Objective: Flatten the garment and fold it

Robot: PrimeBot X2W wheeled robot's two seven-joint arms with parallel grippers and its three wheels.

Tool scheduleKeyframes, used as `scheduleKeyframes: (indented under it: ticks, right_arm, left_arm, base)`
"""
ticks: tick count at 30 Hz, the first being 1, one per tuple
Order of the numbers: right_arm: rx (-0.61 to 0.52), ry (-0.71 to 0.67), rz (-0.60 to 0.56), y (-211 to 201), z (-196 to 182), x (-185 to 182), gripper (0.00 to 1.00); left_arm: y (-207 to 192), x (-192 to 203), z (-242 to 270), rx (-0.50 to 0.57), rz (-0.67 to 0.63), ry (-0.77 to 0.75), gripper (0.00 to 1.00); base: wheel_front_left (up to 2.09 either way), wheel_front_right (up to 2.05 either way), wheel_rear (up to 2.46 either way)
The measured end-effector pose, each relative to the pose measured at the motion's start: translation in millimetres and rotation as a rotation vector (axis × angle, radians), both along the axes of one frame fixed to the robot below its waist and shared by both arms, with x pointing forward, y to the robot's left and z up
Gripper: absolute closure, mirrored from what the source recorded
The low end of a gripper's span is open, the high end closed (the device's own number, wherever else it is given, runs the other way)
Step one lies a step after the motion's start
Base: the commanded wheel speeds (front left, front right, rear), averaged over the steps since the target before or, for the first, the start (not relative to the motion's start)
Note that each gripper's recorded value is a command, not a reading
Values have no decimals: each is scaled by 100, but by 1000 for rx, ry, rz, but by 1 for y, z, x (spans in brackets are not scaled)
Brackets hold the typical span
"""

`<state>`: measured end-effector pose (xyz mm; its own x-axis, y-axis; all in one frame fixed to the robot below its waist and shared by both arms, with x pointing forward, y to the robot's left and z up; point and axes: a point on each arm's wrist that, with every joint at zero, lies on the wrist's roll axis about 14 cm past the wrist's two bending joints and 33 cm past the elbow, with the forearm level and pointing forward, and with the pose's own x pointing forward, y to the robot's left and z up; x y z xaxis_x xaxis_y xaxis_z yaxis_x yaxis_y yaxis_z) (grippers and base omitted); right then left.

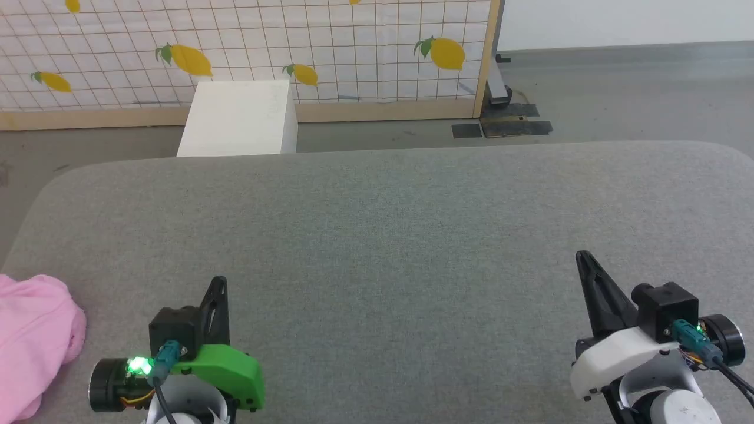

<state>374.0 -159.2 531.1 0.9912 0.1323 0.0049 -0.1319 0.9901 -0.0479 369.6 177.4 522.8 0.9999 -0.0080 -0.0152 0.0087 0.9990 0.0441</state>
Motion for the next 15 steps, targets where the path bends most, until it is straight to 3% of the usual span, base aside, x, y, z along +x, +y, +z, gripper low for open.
scheduleKeyframes:
  ticks: [15]
  right_arm:
    - [0, 0, 0, 0, 0, 0, 100]
  left_arm:
    - [0, 0, 0, 0, 0, 0, 100]
  base:
    - [0, 0, 0]
